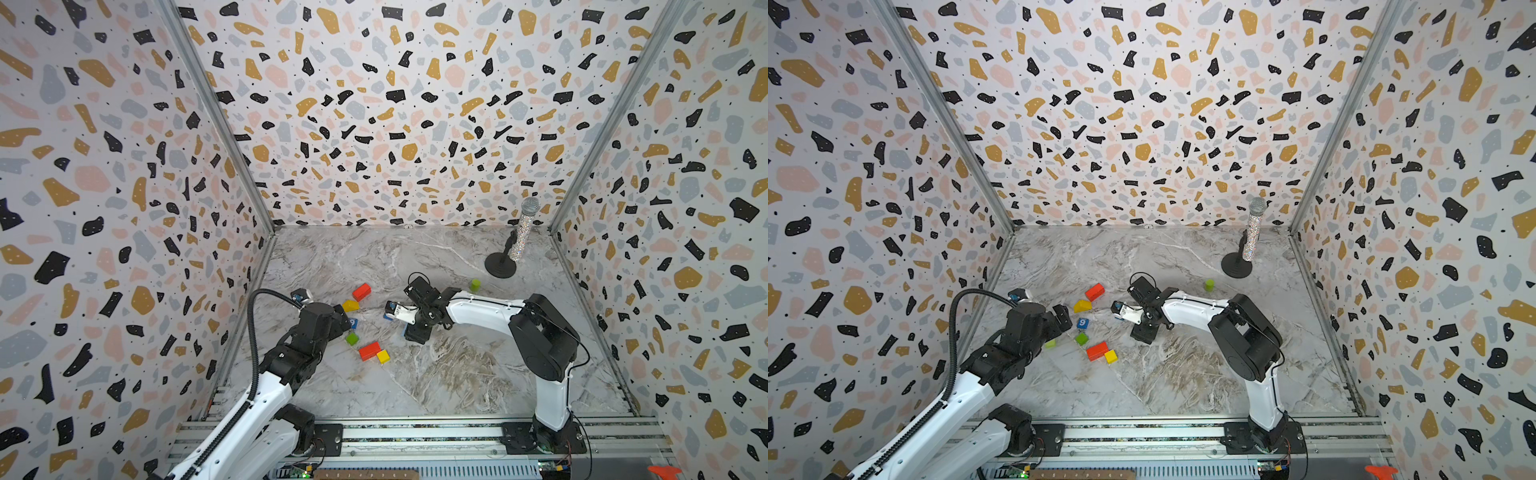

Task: Build the wood block tower

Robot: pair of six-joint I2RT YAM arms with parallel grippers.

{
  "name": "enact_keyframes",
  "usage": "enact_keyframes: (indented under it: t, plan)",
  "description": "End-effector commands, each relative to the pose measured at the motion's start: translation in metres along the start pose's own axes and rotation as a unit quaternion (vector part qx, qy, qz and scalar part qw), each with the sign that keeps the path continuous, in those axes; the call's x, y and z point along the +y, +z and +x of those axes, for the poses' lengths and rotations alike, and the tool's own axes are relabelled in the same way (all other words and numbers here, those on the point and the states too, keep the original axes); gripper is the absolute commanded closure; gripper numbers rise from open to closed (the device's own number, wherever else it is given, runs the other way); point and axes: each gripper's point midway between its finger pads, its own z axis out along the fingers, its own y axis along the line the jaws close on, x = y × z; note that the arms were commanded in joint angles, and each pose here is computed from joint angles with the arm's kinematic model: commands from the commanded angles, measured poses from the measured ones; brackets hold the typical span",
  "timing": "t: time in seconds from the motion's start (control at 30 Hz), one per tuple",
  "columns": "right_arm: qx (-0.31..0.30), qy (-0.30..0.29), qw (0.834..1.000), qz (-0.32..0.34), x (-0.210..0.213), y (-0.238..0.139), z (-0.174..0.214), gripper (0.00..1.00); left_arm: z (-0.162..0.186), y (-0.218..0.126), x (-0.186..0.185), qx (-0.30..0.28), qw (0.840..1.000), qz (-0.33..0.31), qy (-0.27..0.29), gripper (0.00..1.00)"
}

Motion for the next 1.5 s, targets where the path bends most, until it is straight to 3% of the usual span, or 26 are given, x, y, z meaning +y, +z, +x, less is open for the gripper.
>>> enact_keyframes:
  t: [0.0,0.2,0.57,0.93,1.17,1.4,1.47]
  plan:
    - [0.001,-0.010,1.000,-0.001,0.000,-0.008,-0.003,0.25,-0.004,0.000,-0.006,-0.014,1.000,0.016,-0.011,0.00]
    - [0.006,-0.011,1.000,0.016,-0.005,-0.009,0.000,0.18,-0.005,0.000,-0.005,-0.015,1.000,0.012,-0.011,0.00]
    - [0.032,0.005,0.997,0.075,-0.027,-0.012,0.017,0.18,-0.006,0.002,-0.001,-0.018,1.000,-0.001,-0.005,0.00]
    - [0.023,0.017,0.996,0.081,-0.029,-0.025,0.016,0.18,-0.005,0.006,0.004,-0.017,1.000,-0.019,0.004,0.00]
    - [-0.052,0.061,0.992,0.100,-0.025,-0.066,-0.013,0.18,-0.008,0.005,0.010,0.004,0.998,-0.063,0.018,0.01]
    - [-0.164,0.152,0.965,0.138,-0.030,-0.128,-0.035,0.17,-0.016,-0.003,0.011,0.010,0.997,-0.077,0.022,0.05]
    - [-0.192,0.183,0.953,0.144,-0.031,-0.143,-0.034,0.18,-0.016,-0.005,0.010,0.017,0.997,-0.075,0.023,0.10]
